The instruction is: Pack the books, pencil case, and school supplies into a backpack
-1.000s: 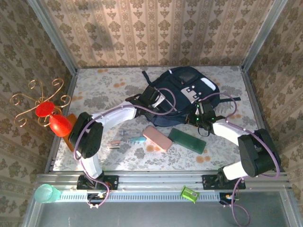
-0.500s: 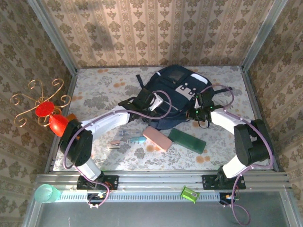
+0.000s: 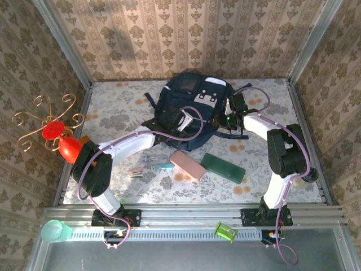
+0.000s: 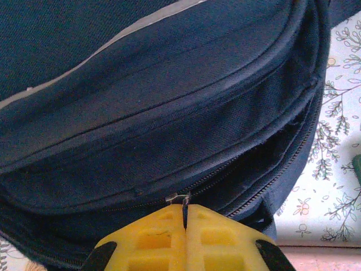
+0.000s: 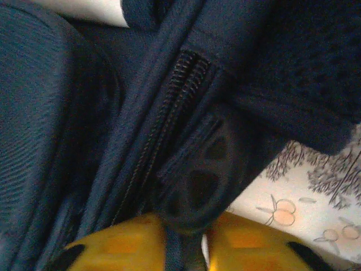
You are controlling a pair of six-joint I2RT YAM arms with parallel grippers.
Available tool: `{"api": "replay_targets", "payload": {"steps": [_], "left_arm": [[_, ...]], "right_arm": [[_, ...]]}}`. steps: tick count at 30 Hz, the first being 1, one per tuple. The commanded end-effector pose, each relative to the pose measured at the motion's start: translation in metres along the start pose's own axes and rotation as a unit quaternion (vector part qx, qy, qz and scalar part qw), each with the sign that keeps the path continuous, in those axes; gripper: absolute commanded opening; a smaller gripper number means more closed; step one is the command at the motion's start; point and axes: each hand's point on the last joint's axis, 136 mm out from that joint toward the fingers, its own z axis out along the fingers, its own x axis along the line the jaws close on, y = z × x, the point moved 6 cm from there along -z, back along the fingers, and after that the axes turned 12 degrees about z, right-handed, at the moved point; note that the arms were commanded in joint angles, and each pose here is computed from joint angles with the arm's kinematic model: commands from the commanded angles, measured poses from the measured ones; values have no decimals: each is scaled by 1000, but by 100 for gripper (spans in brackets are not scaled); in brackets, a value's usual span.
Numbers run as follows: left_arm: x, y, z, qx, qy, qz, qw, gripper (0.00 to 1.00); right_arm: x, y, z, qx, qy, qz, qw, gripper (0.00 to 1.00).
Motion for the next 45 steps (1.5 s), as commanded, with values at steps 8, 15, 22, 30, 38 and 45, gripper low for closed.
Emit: {"api": "replay_targets", "payload": {"steps": [8, 15, 22, 30, 38, 45], "left_arm": [[5, 6, 3, -19, 2, -27, 999, 0], [5, 6, 1, -23, 0, -27, 999, 0], [4, 2, 0, -20, 1, -24, 1000, 0], [6, -9, 3, -3, 16, -20, 1000, 0], [24, -18, 2, 21, 71, 2, 997, 0], [42, -28, 2, 38, 100, 5, 994, 0]], "right_arm": [[25, -50, -47, -10, 74, 8, 997, 72], [40, -96, -16, 30, 130, 74, 988, 90], [49, -98, 15, 45, 178, 120, 976, 85], [41, -96, 25, 32, 170, 124, 977, 38], [25, -94, 10, 10, 138, 106, 985, 3], [5, -93, -4, 2, 113, 95, 989, 0]]}}
